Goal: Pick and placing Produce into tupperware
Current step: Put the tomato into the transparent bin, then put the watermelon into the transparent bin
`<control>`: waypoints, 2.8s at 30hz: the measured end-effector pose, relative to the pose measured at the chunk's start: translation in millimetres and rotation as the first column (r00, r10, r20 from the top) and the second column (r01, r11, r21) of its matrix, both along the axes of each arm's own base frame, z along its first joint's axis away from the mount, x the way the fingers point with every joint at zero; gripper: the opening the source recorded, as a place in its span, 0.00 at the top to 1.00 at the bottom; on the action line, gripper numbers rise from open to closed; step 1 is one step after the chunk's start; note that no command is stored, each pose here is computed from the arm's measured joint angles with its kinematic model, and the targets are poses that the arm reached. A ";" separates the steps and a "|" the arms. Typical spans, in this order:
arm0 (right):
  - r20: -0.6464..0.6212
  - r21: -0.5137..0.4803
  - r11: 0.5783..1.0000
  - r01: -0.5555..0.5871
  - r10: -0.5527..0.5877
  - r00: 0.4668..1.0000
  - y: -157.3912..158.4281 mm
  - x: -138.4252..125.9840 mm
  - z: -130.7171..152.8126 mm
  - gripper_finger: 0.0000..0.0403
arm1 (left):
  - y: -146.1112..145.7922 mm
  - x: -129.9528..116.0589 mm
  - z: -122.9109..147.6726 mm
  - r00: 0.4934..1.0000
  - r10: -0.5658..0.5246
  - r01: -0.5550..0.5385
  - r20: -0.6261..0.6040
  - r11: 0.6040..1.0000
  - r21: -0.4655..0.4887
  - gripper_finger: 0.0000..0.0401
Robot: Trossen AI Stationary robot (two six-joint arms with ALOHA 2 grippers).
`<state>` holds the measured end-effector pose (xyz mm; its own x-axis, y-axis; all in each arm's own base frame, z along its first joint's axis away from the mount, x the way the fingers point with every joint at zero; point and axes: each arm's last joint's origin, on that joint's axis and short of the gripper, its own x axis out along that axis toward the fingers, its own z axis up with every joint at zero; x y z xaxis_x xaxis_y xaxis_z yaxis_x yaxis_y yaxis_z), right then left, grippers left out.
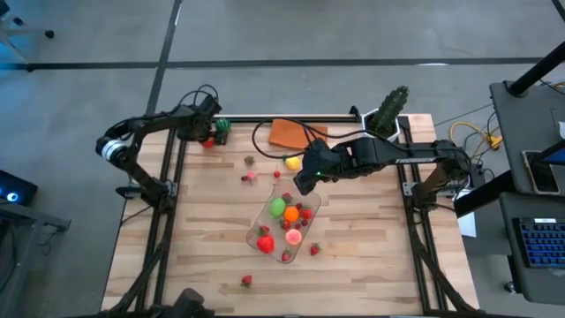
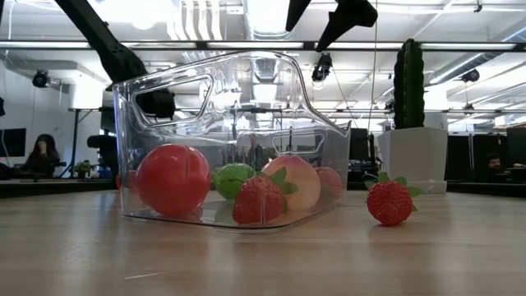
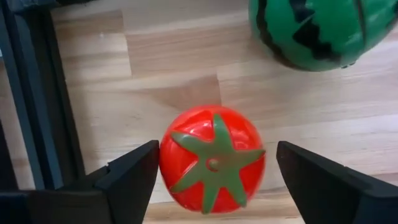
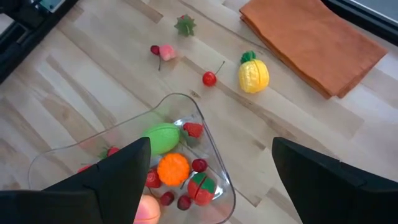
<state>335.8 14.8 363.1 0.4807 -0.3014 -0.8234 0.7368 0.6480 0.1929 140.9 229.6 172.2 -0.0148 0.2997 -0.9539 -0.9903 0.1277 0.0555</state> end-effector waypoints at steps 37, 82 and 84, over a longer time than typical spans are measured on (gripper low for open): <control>0.000 -0.094 0.996 -0.005 0.005 1.000 -8.0 -20.1 17.5 0.19 | -240.2 66.9 144.7 0.243 -0.825 0.603 0.510 0.540 0.587 0.38; -0.010 -0.143 0.980 0.136 -0.139 0.990 -39.9 -49.6 18.2 0.19 | -145.8 40.2 124.5 0.939 -0.318 0.265 0.129 0.911 0.315 0.12; -0.033 -0.126 0.983 0.131 -0.136 0.990 -45.5 -41.9 11.2 0.19 | -118.0 31.4 119.2 0.967 -0.241 0.206 0.084 0.932 0.299 0.12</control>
<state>293.9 -30.7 374.3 0.3953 -0.4609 -0.7945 0.8242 0.5599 0.0852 172.3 111.6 291.3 0.1910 0.5424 -0.8181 -0.9396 0.3422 0.0075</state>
